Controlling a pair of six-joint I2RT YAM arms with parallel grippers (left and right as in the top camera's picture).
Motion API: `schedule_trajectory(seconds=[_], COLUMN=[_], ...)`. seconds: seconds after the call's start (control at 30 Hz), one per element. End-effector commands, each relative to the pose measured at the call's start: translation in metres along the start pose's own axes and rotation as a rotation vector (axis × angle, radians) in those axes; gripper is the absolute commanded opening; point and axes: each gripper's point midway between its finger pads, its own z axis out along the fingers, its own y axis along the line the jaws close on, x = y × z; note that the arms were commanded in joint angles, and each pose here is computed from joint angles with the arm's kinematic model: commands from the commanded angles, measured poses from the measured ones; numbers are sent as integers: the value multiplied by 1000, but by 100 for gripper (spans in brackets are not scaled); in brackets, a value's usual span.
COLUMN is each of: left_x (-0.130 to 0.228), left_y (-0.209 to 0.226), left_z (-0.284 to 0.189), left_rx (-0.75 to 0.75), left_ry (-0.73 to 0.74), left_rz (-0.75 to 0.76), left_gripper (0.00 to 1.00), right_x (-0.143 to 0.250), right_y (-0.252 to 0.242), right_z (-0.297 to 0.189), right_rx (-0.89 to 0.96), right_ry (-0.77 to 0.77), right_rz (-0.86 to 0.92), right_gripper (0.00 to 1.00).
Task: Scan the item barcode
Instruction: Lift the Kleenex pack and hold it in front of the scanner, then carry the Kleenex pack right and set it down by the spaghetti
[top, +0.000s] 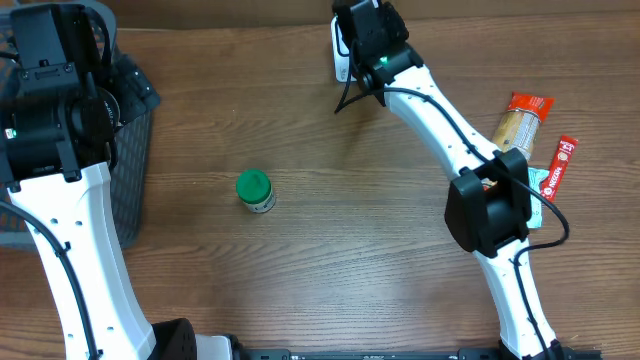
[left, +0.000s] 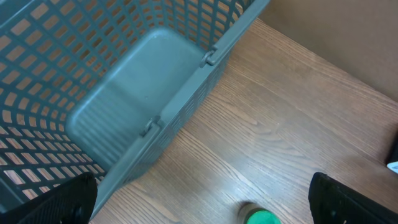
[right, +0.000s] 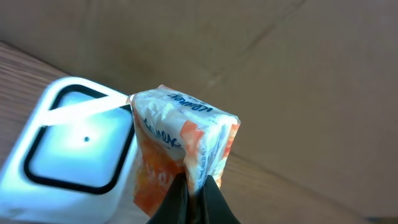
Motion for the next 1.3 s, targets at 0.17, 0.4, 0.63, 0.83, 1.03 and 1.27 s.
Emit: schedule_trajectory(seconds=[0.17,0.4,0.63,0.83,1.03,1.27], left_x=[-3,-3,-3,-3,-3,-3], left_y=[2,2,2,2,2,2], left_z=[1,1,1,1,1,1], left_rx=[-13,-13,-13,-13,-13,-13], left_ry=[-9,-9,-9,-9,-9,-9], left_rz=[4,4,4,4,4,4], left_gripper=[100,99,100,100,100,100], right_x=[6,-2,16,9,4,-32], right_y=[35,58,72,70,67,35], right_z=[18,22,34,34,33,11], right_rx=[37,34,26,40,53,104], right_ry=[-20,-80,-46,-67,-79,-160], right_rz=[-224,-388,-632,-614,-572,-211], right_gripper=[4,4,4,4,4,4])
